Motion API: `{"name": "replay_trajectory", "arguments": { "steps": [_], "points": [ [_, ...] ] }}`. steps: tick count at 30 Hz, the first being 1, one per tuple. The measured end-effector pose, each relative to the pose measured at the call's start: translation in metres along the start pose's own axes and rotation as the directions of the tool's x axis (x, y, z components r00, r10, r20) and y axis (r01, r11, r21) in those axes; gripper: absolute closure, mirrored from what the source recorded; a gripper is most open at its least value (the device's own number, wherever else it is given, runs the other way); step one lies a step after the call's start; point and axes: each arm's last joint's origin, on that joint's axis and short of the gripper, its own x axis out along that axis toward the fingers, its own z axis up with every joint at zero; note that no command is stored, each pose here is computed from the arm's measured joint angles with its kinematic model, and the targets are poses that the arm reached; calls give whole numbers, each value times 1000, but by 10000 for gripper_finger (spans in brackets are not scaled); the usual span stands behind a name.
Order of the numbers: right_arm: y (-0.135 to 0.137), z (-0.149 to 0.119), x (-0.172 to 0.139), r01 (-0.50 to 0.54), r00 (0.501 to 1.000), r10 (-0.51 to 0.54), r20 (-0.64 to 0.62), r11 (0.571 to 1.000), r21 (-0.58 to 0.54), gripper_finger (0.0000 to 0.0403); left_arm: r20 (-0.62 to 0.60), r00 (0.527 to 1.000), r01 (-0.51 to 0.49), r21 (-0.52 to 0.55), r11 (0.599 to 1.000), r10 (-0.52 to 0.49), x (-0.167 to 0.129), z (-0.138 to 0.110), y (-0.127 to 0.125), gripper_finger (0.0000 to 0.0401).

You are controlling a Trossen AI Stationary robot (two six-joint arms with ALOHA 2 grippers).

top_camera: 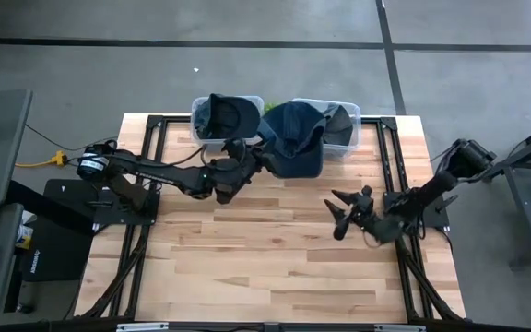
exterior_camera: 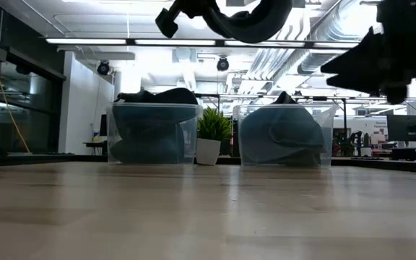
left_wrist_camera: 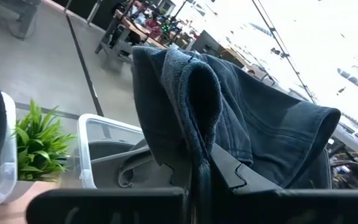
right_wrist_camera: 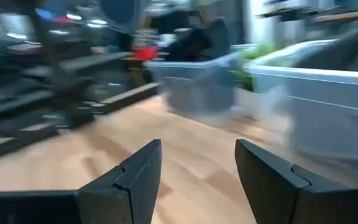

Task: Pick & Place hat
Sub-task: Put the blue cap into the left transparent bin

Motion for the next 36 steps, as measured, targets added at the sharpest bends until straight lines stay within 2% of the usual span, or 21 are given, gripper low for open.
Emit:
{"name": "replay_trajectory", "arguments": {
  "steps": [3,6,8,11,13,17,22,36],
  "points": [
    [-15,7,0,-189,981,189,33,982,2,204,-4,1000,7,1,1000,-7,5,2,2,391],
    [-22,20,2,-342,929,348,128,937,-64,204,-5,1000,15,-4,1000,-15,8,3,4,391],
    [-22,24,8,-366,911,385,148,920,-138,203,-9,1000,25,-11,1000,-25,10,4,4,391],
    [-17,33,22,-411,876,443,189,892,-186,202,9,999,36,-35,999,-36,16,5,5,391],
    [-14,40,32,-403,870,440,224,895,-192,202,15,998,61,-36,997,-60,20,3,6,391],
    [-14,51,46,-307,897,344,277,937,-169,203,41,993,115,-57,992,-113,29,3,6,391],
    [-19,57,57,-261,904,298,307,953,-156,202,54,989,143,-40,989,-141,32,2,6,391],
    [-12,73,69,-300,869,339,360,940,-160,202,49,980,194,-48,980,-192,31,4,3,391]
  ]
}}
